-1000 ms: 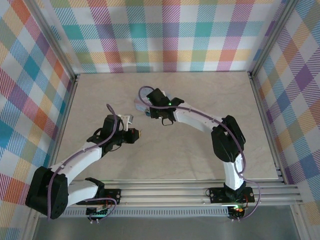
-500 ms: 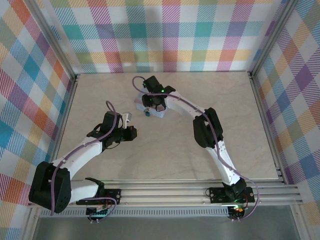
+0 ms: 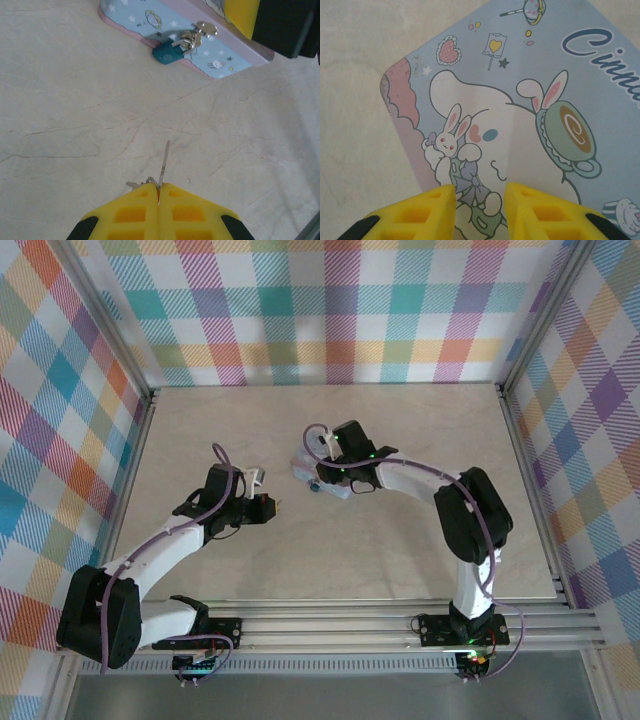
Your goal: Unlock the padlock with the key
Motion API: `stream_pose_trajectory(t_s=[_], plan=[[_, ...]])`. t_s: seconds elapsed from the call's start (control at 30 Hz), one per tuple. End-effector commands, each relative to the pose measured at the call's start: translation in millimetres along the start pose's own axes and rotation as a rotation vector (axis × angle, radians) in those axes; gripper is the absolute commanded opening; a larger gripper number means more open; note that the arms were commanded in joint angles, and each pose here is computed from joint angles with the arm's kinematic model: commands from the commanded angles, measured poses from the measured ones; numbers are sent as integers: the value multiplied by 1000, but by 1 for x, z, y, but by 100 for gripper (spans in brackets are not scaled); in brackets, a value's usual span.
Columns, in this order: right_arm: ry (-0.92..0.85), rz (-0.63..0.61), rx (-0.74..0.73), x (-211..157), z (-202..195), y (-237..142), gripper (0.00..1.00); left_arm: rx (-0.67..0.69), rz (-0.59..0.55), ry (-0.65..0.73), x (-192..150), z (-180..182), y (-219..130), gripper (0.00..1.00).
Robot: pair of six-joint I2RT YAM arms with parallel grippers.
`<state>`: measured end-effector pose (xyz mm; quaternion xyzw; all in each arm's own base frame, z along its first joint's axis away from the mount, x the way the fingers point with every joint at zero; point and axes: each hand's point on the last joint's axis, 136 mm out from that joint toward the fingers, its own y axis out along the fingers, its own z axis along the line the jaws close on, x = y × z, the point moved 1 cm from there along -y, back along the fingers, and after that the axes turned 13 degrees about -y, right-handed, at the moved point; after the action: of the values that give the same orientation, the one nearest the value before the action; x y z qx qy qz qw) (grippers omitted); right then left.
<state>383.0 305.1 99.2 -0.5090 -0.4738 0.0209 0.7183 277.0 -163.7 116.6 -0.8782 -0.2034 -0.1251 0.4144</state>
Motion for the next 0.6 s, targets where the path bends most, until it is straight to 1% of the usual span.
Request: stream_pose_trajectory(t_s=[0.0, 0.1, 0.2, 0.27, 0.37, 0.4, 0.47, 0.57], plan=[[5, 318, 40, -98, 2, -4, 33, -52, 15, 27, -5, -5, 1, 0], [-40, 260, 15, -77, -7, -22, 34, -57, 17, 32, -6, -5, 1, 0], [-72, 227, -9, -55, -12, -38, 39, -57, 15, 34, -6, -6, 1, 0], [-60, 182, -4, -34, -8, -49, 43, -53, 11, 38, -7, -5, 0, 0], [-31, 101, 6, -1, 6, -60, 46, -44, 6, 44, -8, -2, 0, 0], [-16, 93, -10, 6, 9, -61, 46, -40, 9, 44, -9, -1, 0, 0], [73, 108, -101, 10, 13, -63, 47, -34, 15, 41, -11, 1, 0, 0], [249, 158, -292, -11, 15, -68, 52, -16, 12, 17, -14, 6, 1, 0]])
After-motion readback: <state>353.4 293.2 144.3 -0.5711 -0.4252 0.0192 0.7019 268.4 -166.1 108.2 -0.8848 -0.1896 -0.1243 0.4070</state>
